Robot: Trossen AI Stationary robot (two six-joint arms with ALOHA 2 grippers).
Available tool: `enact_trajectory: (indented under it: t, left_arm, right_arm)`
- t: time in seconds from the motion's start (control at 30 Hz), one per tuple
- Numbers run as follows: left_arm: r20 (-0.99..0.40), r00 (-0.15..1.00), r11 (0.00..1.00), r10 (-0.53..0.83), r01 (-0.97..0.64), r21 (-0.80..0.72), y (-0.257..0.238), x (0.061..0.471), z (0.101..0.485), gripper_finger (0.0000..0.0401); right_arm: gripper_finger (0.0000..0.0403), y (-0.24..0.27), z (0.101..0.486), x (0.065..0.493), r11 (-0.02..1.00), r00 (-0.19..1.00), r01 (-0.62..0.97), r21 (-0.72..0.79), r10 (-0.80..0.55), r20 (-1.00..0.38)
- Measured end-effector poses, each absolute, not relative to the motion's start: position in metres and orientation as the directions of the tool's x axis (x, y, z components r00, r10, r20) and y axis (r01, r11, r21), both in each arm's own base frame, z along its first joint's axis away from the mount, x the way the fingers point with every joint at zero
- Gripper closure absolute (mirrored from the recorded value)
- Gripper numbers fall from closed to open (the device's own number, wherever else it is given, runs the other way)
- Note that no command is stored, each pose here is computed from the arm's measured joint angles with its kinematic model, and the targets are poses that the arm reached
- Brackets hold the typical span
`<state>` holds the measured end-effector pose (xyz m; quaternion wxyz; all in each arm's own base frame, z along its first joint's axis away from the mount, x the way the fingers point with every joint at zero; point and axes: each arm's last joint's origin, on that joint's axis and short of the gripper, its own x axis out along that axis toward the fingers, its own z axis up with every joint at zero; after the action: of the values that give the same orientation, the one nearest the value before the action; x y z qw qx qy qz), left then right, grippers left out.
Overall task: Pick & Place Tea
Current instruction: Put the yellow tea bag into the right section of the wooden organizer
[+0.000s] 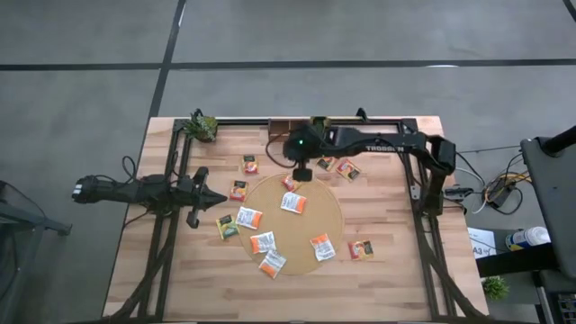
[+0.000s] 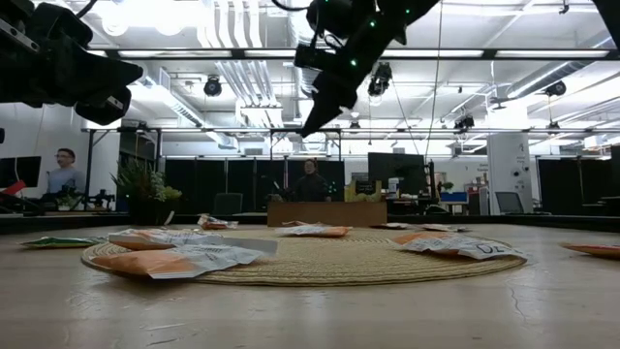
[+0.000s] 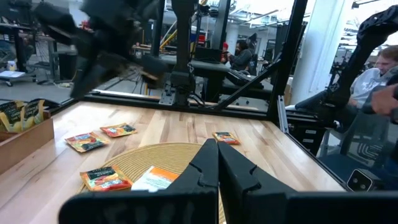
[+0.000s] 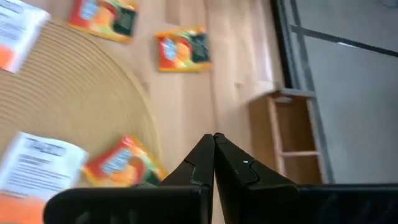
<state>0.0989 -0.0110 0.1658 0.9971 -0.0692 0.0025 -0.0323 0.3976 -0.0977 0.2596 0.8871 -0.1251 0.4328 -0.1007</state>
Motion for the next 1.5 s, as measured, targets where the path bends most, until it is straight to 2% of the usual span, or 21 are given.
enact_trajectory:
  t: [0.2,0.57,0.73,0.9,1.43,1.5]
  left_arm:
    - [0.0,0.998,0.988,-0.065,0.064,-0.138,-0.011,0.099,0.166,0.0401]
    - [0.0,0.998,0.988,-0.065,0.064,-0.138,-0.011,0.099,0.166,0.0401]
    - [0.0,0.998,0.988,-0.065,0.064,-0.138,-0.011,0.099,0.166,0.0401]
    - [0.0,0.998,0.988,-0.065,0.064,-0.138,-0.011,0.099,0.166,0.0401]
    - [0.0,0.998,0.988,-0.065,0.064,-0.138,-0.011,0.099,0.166,0.0401]
    - [0.0,0.998,0.988,-0.064,0.064,-0.138,-0.011,0.099,0.166,0.0401]
  right_arm:
    - [0.0369,-0.079,0.259,0.402,0.969,0.619,0.097,-0.227,-0.237,-0.748]
    - [0.0251,-0.054,0.258,0.405,0.975,0.623,0.204,-0.087,-0.198,-0.757]
    - [0.0217,-0.036,0.258,0.407,0.983,0.637,0.185,-0.009,-0.127,-0.761]
    - [0.0203,-0.022,0.258,0.409,0.988,0.655,0.133,0.078,-0.029,-0.755]
    - [0.0202,-0.018,0.268,0.417,0.999,0.727,0.048,0.025,-0.018,-0.686]
    - [0.0202,-0.017,0.27,0.417,0.999,0.731,0.008,0.044,0.024,-0.682]
